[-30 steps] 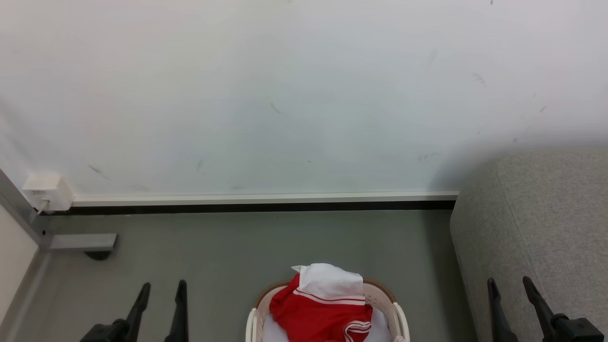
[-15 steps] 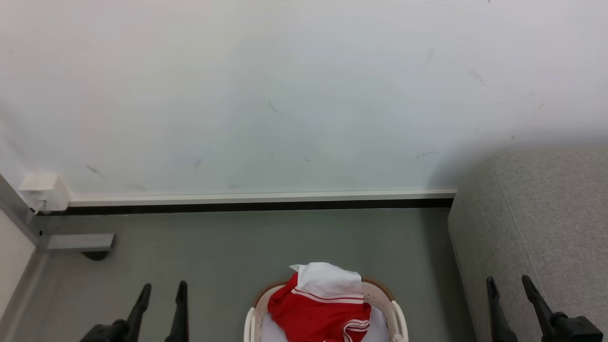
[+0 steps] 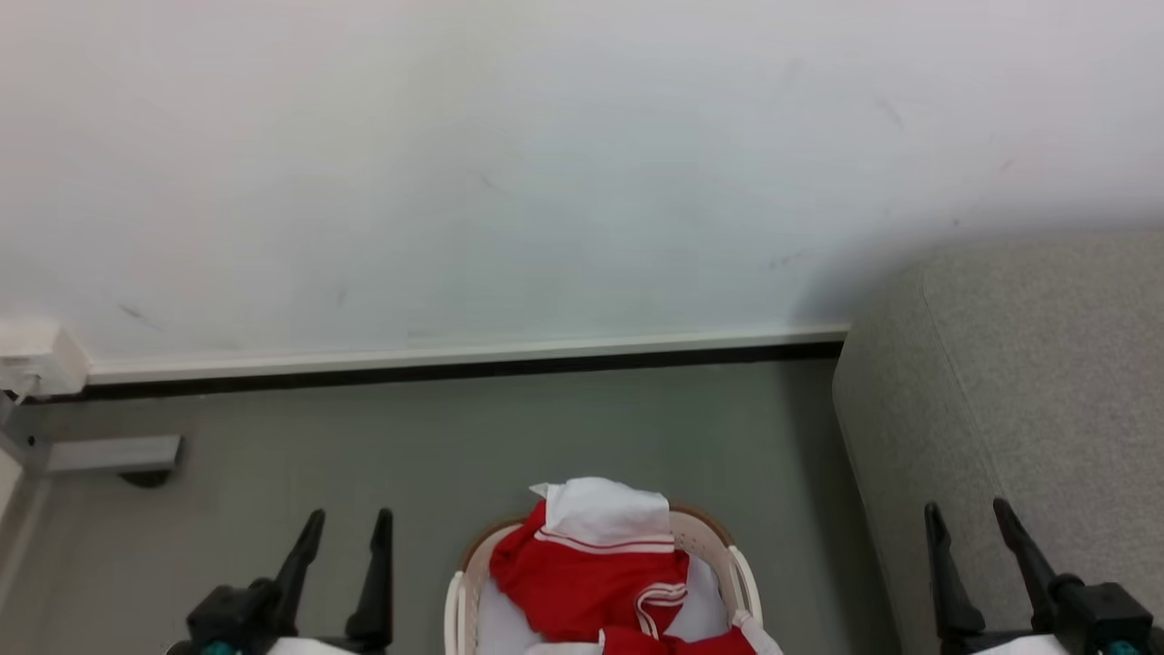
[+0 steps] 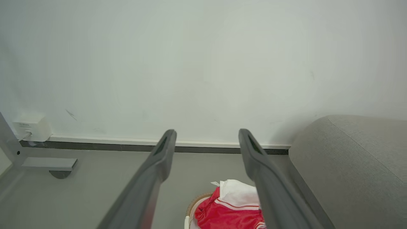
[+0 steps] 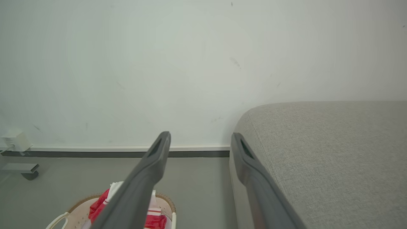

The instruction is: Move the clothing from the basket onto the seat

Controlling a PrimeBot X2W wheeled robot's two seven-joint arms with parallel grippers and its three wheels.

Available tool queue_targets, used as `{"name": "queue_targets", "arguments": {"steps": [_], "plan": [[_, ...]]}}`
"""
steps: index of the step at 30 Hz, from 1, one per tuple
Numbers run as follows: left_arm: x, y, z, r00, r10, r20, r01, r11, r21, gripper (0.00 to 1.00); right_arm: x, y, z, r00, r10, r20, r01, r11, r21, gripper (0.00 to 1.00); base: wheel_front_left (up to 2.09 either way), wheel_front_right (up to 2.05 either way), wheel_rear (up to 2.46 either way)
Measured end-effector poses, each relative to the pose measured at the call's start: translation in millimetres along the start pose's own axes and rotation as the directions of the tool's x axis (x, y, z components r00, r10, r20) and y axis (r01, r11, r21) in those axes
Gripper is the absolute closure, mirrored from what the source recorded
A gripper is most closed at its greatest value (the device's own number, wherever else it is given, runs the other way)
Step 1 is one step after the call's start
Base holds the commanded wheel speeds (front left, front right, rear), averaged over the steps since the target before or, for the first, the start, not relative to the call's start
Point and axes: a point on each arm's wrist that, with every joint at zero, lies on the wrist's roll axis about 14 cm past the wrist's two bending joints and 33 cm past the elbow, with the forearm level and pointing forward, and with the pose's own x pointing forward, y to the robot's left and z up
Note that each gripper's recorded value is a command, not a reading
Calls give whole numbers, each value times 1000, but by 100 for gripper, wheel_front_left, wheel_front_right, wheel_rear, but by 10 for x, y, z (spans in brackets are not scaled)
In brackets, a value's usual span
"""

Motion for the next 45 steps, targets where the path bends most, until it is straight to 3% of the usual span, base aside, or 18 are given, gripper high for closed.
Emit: {"name": "queue_targets", "arguments": {"steps": [6,11,17,22,28,36,45], "plan": [[347,-321,-154,992,-121,-41,121,993,-2,0,212,-63,19,1000,-13,7,13,1000,-9,0,0,0,0],[653,-640,-535,957,-252,-143,254,967,-3,0,495,-77,-13,1000,-9,8,9,1000,-17,0,0,0,0],[892,-970,-1127,878,-376,-296,378,924,-54,0,812,-53,-183,1000,11,-16,-12,1000,-26,0,0,0,0],[926,-1182,-1684,771,-441,-459,434,892,-129,0,1037,-78,-318,1000,16,-27,-17,999,-34,0,0,0,0],[766,-1334,-2311,613,-485,-624,435,866,-246,0,1160,-134,-565,998,12,-67,-14,999,-42,0,0,0,0],[408,-1280,-2959,420,-481,-770,373,865,-337,0,1195,-254,-859,993,-14,-121,8,999,-46,0,0,0,0],[366,-1234,-3213,380,-489,-785,310,867,-389,0,1260,-298,-1064,988,-20,-150,13,999,-47,0,0,0,0]]}}
